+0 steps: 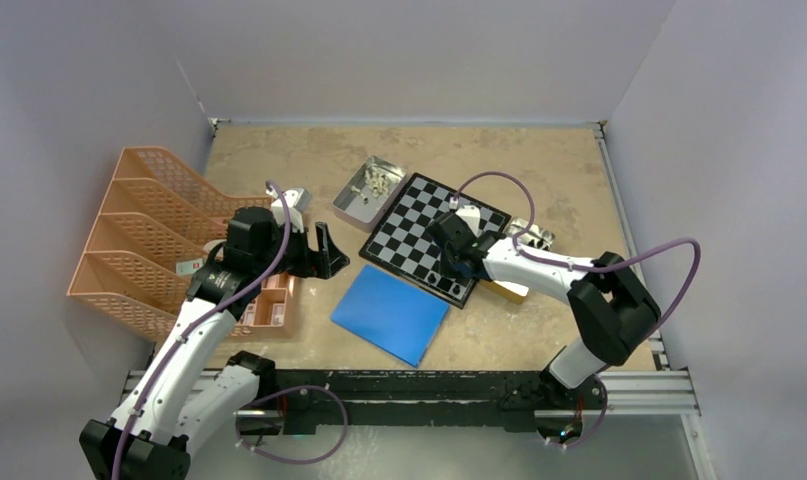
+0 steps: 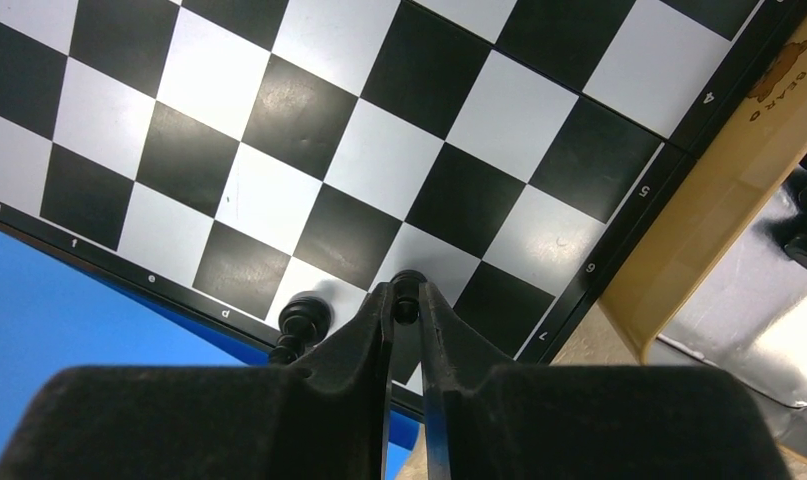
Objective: Set up the chess pieces on the board
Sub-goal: Place the chess piece on the chessboard, then pick up the chess piece from the storage box, then place the chess piece on the chessboard.
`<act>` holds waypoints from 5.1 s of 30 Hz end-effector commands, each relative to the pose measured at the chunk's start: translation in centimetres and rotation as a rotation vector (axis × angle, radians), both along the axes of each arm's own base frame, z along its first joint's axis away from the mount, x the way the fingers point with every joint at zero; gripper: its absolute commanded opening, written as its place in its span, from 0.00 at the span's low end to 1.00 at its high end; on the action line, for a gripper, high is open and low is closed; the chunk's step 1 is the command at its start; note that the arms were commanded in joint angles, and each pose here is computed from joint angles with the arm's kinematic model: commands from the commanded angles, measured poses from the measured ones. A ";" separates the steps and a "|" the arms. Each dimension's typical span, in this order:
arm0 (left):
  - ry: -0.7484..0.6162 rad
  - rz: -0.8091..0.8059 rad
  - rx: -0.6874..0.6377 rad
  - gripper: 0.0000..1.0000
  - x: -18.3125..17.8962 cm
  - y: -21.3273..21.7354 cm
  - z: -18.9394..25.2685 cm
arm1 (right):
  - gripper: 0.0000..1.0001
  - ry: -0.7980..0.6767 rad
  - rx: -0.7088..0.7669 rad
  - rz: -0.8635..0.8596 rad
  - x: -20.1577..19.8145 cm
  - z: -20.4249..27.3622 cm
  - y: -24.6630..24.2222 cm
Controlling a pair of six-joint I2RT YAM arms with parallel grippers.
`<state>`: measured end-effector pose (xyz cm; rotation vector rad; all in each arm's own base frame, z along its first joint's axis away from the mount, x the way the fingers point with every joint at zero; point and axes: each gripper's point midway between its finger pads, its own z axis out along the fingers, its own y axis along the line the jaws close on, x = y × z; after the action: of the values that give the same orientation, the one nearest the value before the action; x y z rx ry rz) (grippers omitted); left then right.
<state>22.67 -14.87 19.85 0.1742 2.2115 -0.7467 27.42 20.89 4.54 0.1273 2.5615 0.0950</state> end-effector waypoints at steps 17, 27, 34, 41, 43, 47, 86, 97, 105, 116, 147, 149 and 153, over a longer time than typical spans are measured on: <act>-0.040 -0.006 -0.011 0.81 0.2 -0.2 0.9 | 0.24 -0.037 -0.008 -0.026 1.1 1.6 0.3; -0.039 -0.005 -0.009 0.81 0.2 -0.2 0.8 | 0.27 -0.129 0.015 -0.053 2.9 5.1 0.6; -0.040 -0.004 -0.009 0.81 0.2 -0.2 0.9 | 0.26 -0.219 0.004 -0.142 5.2 8.2 -2.0; -0.041 -0.006 -0.009 0.81 0.2 -0.2 0.9 | 0.26 -0.273 0.002 -0.281 7.3 9.4 -8.2; -0.042 -0.007 -0.010 0.81 0.2 -0.2 0.9 | 0.25 -0.285 -0.005 -0.338 7.7 9.4 -10.5; -0.043 -0.009 -0.012 0.81 0.2 -0.2 1.0 | 0.22 -0.308 -0.013 -0.424 8.3 9.1 -14.2; -0.040 -0.016 -0.012 0.81 0.2 -0.3 0.9 | 0.24 -0.179 0.159 -0.472 10.0 -1.0 -15.8; -0.037 -0.010 -0.010 0.81 0.2 -0.3 0.8 | 0.19 -0.162 0.137 -0.467 9.4 -1.2 -16.1; -0.039 -0.010 -0.011 0.81 0.2 -0.3 0.9 | 0.12 -0.182 0.126 -0.464 8.9 0.2 -16.5; -0.036 -0.008 -0.009 0.81 0.3 -0.2 0.8 | 0.09 -0.243 0.135 -0.419 8.6 4.8 -16.3; -0.035 -0.006 -0.009 0.81 0.3 -0.2 0.8 | 0.08 -0.098 0.154 -0.110 0.0 2.8 -2.6; -0.033 -0.006 -0.009 0.81 0.3 -0.2 0.7 | 0.08 -0.084 0.138 -0.112 -0.3 2.1 -2.6; -0.033 -0.006 -0.009 0.81 0.3 -0.2 0.7 | 0.09 -0.069 0.121 -0.121 -0.6 1.4 -2.7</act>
<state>22.66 -14.86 19.84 0.1742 2.2119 -0.7467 26.73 18.62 5.97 0.2714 2.4934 0.2383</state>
